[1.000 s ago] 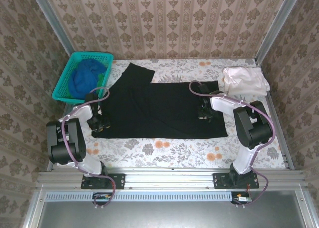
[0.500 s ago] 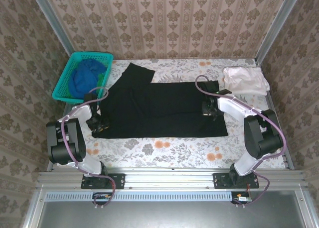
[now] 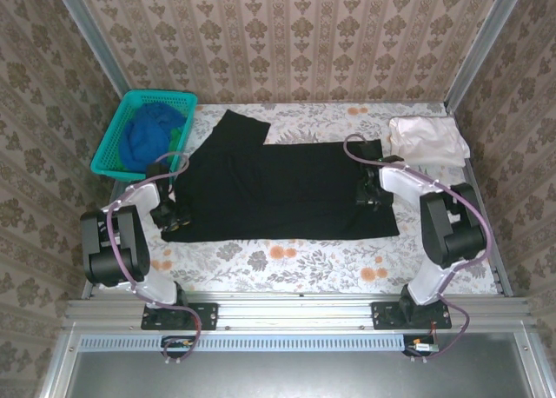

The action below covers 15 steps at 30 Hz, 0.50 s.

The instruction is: Fold and stack the t-shirts

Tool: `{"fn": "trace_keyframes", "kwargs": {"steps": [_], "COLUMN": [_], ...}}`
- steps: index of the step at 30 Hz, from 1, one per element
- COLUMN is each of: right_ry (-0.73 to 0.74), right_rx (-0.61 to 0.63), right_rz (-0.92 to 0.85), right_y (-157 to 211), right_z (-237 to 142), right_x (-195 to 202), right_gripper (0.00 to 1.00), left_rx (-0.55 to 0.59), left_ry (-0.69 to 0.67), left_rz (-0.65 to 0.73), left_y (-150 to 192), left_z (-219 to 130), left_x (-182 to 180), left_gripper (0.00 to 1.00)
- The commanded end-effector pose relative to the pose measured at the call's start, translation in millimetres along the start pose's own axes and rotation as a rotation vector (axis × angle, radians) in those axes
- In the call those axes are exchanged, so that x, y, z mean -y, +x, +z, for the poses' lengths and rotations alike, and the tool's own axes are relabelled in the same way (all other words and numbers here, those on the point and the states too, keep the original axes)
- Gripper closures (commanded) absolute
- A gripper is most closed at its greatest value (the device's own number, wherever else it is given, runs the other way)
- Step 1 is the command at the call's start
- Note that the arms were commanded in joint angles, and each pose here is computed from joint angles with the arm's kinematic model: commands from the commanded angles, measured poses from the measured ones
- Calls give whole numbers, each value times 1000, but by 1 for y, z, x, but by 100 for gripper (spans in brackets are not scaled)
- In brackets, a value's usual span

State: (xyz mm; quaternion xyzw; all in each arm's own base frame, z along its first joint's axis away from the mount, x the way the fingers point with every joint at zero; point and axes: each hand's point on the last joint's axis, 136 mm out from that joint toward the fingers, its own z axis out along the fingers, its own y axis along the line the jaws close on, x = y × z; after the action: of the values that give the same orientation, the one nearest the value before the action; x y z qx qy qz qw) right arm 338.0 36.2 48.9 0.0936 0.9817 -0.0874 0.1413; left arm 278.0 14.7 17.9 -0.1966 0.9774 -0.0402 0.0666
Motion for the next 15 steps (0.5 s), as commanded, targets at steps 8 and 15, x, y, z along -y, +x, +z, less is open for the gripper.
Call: {"fn": "trace_keyframes", "kwargs": {"steps": [8,15], "right_ry": [5,31], "right_rx": [-63,-106], "right_rz": [146,149], "right_y": [32,32], "right_z": [14,28], "right_x": [44,50], "right_gripper": [55,77], "left_rx": [-27,-18], "left_ry": [-14,-16], "left_rz": [9,7], "left_y": [4,5], "left_z": [4,1], "left_x": [-5,-6], "left_gripper": [70,70]}}
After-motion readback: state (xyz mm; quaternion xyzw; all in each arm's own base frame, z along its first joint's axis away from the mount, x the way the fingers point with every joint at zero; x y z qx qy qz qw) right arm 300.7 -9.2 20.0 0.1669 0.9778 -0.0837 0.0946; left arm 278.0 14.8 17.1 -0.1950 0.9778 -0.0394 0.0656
